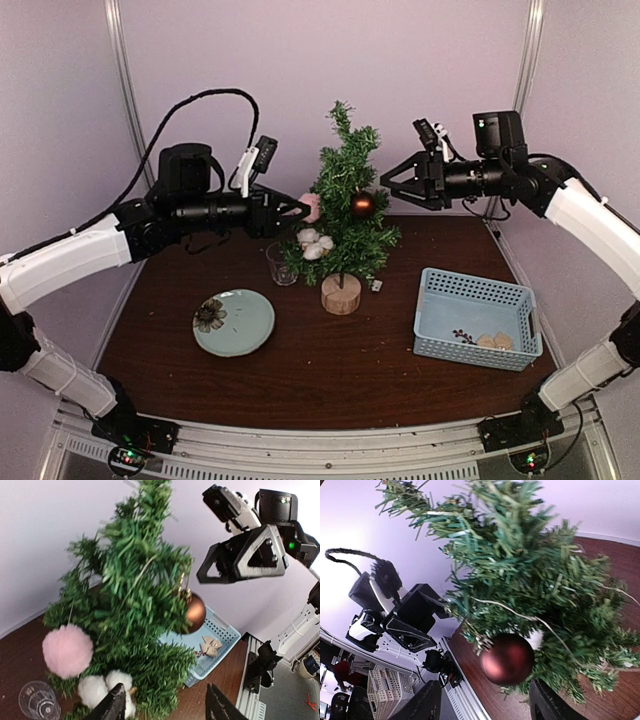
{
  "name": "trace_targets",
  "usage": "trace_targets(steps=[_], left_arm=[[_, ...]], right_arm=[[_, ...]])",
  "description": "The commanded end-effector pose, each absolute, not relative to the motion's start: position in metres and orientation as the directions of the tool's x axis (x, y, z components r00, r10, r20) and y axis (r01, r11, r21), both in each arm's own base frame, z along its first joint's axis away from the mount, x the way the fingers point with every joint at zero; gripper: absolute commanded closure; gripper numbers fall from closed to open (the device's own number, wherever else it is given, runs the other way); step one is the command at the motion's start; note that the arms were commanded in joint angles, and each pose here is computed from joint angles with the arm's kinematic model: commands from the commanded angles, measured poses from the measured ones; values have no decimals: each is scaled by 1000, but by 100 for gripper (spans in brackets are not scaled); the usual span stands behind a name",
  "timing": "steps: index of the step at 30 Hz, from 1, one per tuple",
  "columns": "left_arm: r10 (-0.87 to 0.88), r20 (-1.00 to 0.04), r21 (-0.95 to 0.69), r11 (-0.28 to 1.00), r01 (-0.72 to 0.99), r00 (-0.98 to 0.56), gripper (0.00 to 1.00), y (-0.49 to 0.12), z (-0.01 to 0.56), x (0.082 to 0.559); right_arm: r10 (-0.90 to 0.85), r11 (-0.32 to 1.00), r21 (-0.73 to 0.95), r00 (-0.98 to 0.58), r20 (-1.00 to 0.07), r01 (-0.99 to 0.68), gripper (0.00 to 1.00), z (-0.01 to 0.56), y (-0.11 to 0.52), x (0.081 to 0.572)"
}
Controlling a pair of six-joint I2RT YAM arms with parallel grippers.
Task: Decorate the small christmas tree
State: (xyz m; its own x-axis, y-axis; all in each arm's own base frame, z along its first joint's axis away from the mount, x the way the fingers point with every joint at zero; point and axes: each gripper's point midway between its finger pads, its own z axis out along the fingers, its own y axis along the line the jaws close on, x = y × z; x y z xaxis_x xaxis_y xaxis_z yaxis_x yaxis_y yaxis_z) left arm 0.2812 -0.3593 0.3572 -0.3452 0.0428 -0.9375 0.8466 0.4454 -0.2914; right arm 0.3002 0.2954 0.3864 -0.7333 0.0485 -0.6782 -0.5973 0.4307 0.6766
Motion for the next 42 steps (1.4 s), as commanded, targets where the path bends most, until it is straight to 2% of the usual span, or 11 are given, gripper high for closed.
trace_targets(steps=[1, 4, 10, 17, 23, 27, 29, 34, 42], left_arm=[[1, -893, -371, 562, 739, -449, 48, -323, 323, 287], [-19, -853, -418, 624, 661, -522, 51, -301, 286, 285], [-56, -787, -467, 704, 534, -614, 58, -280, 230, 289], [-179, -733, -549, 725, 416, -656, 61, -275, 188, 301], [-290, -697, -611, 718, 333, -656, 66, -273, 156, 313], [-312, -684, -640, 690, 338, -659, 70, -286, 143, 318], [-323, -677, -656, 674, 342, -662, 71, -296, 137, 320], [-382, -640, -720, 601, 347, -667, 72, -328, 123, 326], [-461, -581, -789, 521, 325, -671, 73, -372, 100, 338]], right_arm=[[160, 415, 720, -734, -660, -557, 38, 399, 259, 298], [237, 463, 746, -744, -625, -479, 41, 383, 229, 307], [249, 604, 741, -815, -523, -291, 48, 302, 203, 335], [249, 626, 749, -855, -455, -216, 51, 249, 207, 368], [263, 603, 778, -877, -402, -176, 55, 209, 214, 390], [275, 618, 777, -893, -355, -119, 62, 180, 214, 402], [283, 619, 780, -898, -337, -97, 65, 172, 214, 401], [324, 594, 802, -896, -304, -57, 66, 166, 215, 384], [272, 604, 793, -918, -289, -71, 66, 156, 237, 364]])
